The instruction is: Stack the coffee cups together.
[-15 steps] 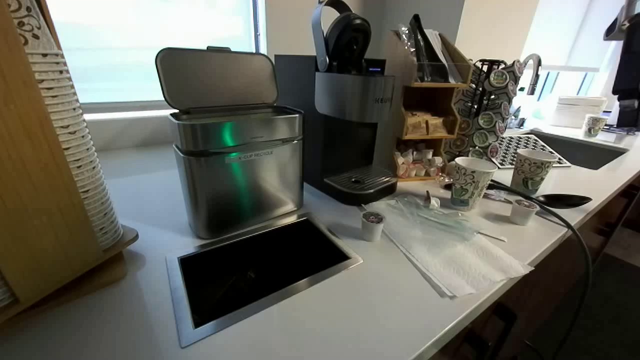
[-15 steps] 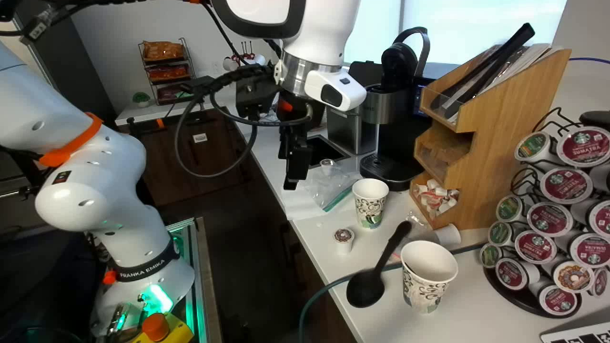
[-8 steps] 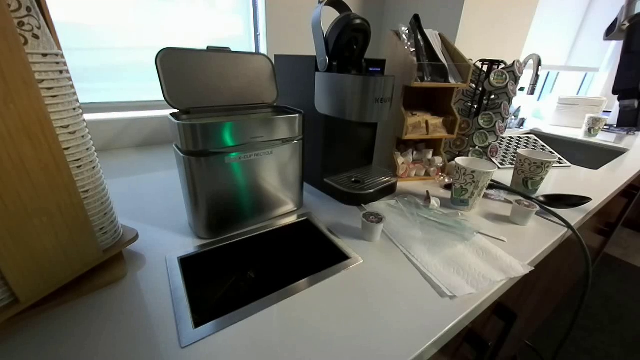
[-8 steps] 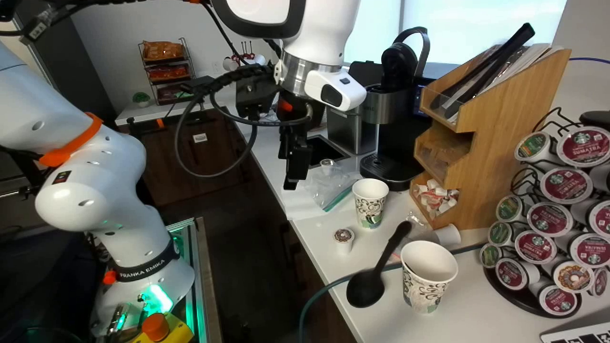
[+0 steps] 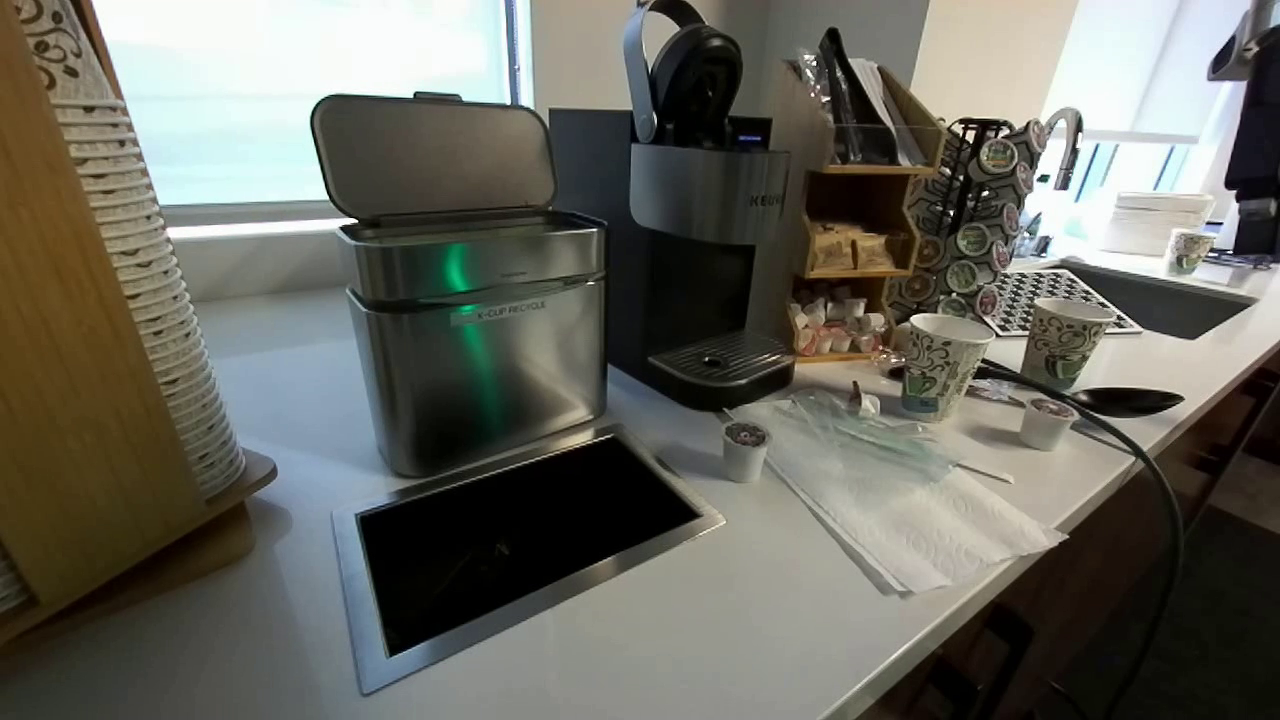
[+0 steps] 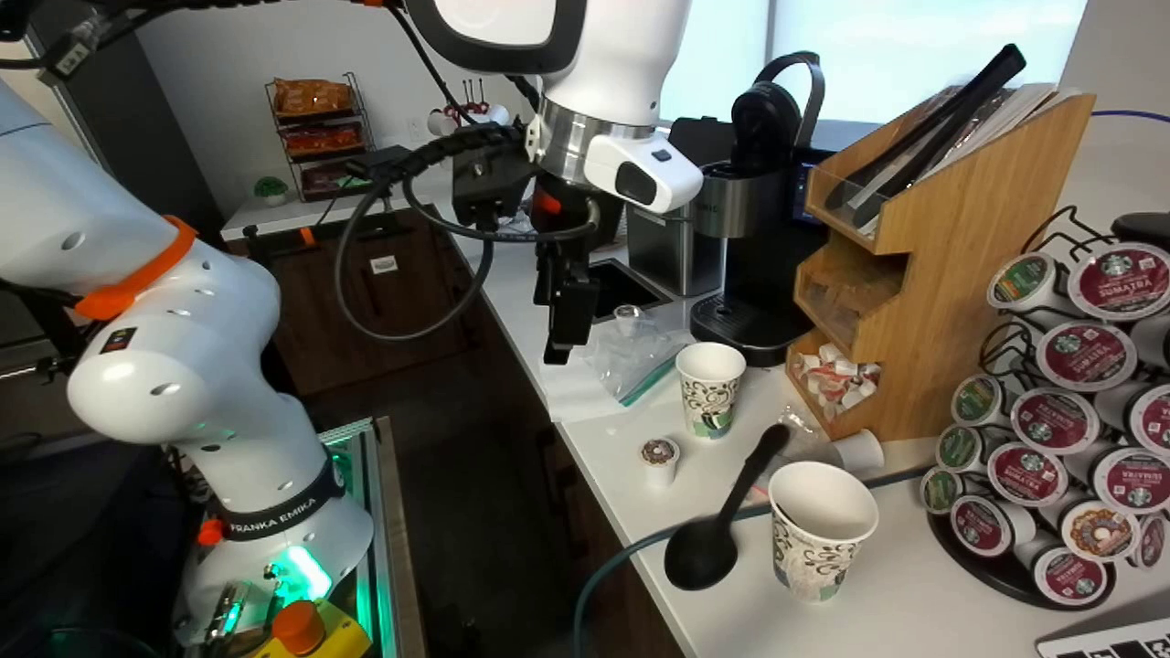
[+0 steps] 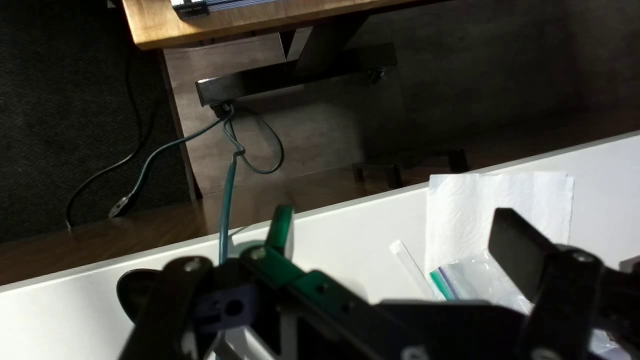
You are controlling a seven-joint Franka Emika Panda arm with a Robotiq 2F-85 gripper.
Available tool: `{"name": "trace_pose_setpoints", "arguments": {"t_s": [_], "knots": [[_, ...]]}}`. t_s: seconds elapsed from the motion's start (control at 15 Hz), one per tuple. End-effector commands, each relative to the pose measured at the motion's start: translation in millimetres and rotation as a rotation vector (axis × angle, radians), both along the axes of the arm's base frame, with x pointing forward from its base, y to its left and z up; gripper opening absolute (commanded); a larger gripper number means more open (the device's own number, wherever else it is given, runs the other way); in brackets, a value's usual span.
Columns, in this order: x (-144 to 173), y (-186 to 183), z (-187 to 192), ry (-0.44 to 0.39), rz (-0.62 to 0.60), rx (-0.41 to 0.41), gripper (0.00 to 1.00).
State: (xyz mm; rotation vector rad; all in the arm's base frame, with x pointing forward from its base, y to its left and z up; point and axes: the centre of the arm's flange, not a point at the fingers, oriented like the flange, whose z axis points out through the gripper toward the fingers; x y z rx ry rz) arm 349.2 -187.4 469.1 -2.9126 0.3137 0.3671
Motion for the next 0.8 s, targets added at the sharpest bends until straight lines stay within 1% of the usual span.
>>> {"name": "trace_pose_setpoints", "arguments": {"t_s": [0.0,0.53,0.67,0.73], "knots": [[0,0,0,0.0,0.0,0.0,1.0],[0,0,0,0.0,0.0,0.0,1.0],[22,-4,-14,-0.019,-0.097,-0.047,1.0],[32,-7,-19,-0.041,-0.135,-0.06,1.0]]}}
